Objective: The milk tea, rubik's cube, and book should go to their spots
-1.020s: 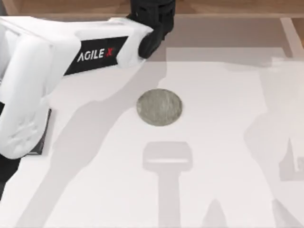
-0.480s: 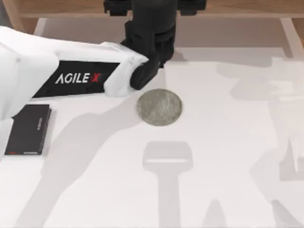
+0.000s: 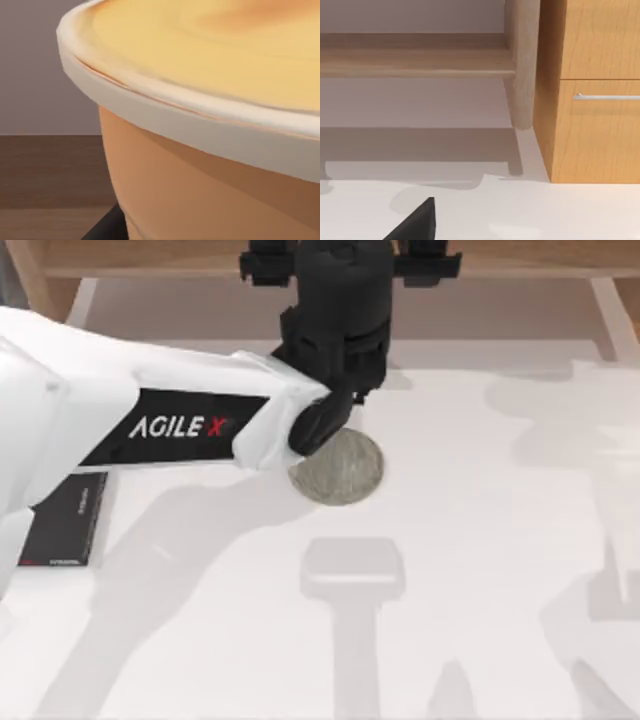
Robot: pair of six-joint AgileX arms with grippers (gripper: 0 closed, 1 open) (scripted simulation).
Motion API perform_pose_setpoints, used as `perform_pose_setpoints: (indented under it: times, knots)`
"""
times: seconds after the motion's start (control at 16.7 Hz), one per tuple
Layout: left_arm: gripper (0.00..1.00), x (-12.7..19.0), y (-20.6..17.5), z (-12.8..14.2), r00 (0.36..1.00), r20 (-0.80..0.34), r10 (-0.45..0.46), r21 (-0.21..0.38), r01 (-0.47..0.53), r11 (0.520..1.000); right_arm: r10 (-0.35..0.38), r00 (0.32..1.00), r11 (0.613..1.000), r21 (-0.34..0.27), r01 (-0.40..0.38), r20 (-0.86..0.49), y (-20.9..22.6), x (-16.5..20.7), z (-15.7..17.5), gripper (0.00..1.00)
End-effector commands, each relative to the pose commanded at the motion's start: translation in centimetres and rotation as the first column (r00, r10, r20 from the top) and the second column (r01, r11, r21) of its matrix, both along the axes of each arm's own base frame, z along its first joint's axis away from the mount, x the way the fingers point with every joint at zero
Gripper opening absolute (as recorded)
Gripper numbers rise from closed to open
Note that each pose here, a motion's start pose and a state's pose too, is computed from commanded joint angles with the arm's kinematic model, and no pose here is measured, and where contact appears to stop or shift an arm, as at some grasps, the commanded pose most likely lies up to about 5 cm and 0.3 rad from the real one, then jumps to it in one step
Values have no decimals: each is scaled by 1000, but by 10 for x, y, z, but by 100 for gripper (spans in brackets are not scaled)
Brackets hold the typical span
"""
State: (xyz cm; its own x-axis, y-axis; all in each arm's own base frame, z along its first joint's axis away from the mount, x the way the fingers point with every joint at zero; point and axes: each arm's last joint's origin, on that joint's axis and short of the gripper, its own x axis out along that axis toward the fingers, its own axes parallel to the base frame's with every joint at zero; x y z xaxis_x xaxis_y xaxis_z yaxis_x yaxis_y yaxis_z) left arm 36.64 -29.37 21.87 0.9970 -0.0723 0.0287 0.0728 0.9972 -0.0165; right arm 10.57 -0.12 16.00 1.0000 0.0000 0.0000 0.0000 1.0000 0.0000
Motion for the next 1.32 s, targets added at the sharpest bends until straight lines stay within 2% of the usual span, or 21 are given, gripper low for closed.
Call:
perform_pose_setpoints:
  times: [0.3,0.6,0.78,0.96,1.32]
  knots:
    - [0,-41,-19,-5,994,61,-94,-39,97,995,0,1000,1000,0,0,0,0,0,0,100]
    - [0,-71,-23,-30,987,25,-157,-8,158,987,0,1000,1000,0,0,0,0,0,0,100]
    - [0,-75,-12,-58,995,-34,-89,-19,88,996,0,1000,1000,0,0,0,0,0,0,100]
    - [0,-70,8,-95,992,-121,19,13,-17,1000,0,1000,1000,0,0,0,0,0,0,100]
    - [0,-70,8,-99,992,-124,22,17,-20,1000,0,1000,1000,0,0,0,0,0,0,100]
